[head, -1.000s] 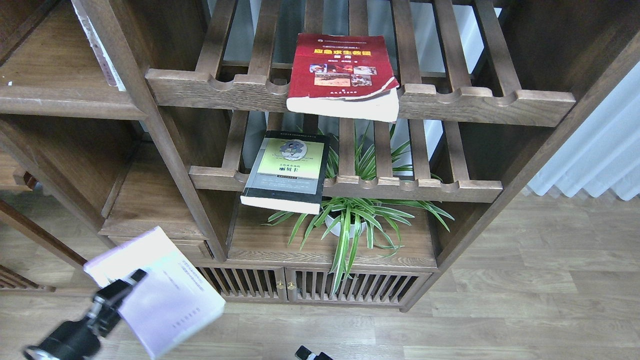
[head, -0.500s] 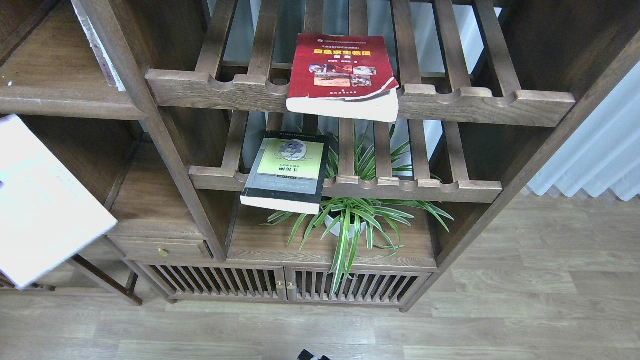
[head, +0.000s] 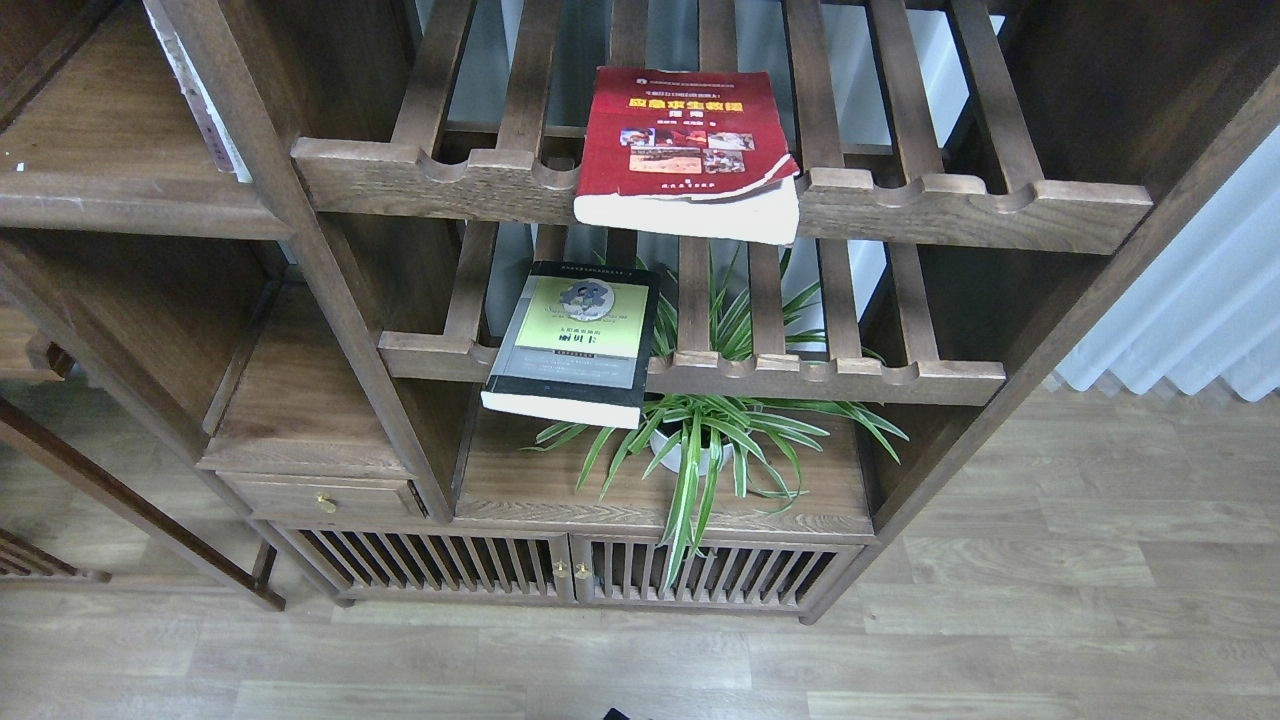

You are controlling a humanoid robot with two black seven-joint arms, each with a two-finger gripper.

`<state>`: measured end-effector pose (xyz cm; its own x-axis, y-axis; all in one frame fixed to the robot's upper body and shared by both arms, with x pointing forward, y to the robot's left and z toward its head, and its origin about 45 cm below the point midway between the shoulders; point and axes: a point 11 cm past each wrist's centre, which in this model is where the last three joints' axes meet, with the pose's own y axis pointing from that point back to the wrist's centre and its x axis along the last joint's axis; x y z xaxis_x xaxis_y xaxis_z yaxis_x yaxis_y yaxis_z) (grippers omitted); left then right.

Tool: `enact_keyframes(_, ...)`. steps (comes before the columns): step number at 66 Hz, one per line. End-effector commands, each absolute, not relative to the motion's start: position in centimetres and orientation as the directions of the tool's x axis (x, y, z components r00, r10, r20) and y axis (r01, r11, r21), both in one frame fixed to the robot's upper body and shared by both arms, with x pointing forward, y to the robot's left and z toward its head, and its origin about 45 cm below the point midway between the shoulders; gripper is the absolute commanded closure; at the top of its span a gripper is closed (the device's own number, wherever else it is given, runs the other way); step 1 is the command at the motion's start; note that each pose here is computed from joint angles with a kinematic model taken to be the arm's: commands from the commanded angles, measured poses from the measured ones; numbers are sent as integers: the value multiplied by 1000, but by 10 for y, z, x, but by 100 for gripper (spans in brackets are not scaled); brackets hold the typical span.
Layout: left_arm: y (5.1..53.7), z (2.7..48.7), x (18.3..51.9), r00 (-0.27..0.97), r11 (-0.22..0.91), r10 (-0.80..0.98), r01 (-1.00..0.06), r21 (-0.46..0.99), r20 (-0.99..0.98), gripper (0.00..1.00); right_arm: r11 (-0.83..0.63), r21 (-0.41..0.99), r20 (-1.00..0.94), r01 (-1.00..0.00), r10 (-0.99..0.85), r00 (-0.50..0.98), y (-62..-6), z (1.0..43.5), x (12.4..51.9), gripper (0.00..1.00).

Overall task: Organize books on shelf
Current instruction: 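Carry the white book with the left gripper to the side shelf, then place the white book on the side shelf and withdraw the left gripper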

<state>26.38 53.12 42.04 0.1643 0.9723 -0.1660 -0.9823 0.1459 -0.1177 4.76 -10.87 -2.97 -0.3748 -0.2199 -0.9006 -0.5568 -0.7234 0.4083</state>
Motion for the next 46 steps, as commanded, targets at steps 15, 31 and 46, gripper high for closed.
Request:
enact_keyframes(15,487,471,320,247,249,968,-947,-202,36,94,-725,416,-895,-549,-219,-388,-108,-31,40,9)
enact_keyframes(31,484,501,353,177,205,976,-944,-259,125,94,-724,417,-894,-549,-219,-391,-108,-31,39,8)
enact_keyframes(46,437,505,398,269,299,951,-927,-226,154,94,-725,417,-894,-548,-219,-391,-108,-31,38,8)
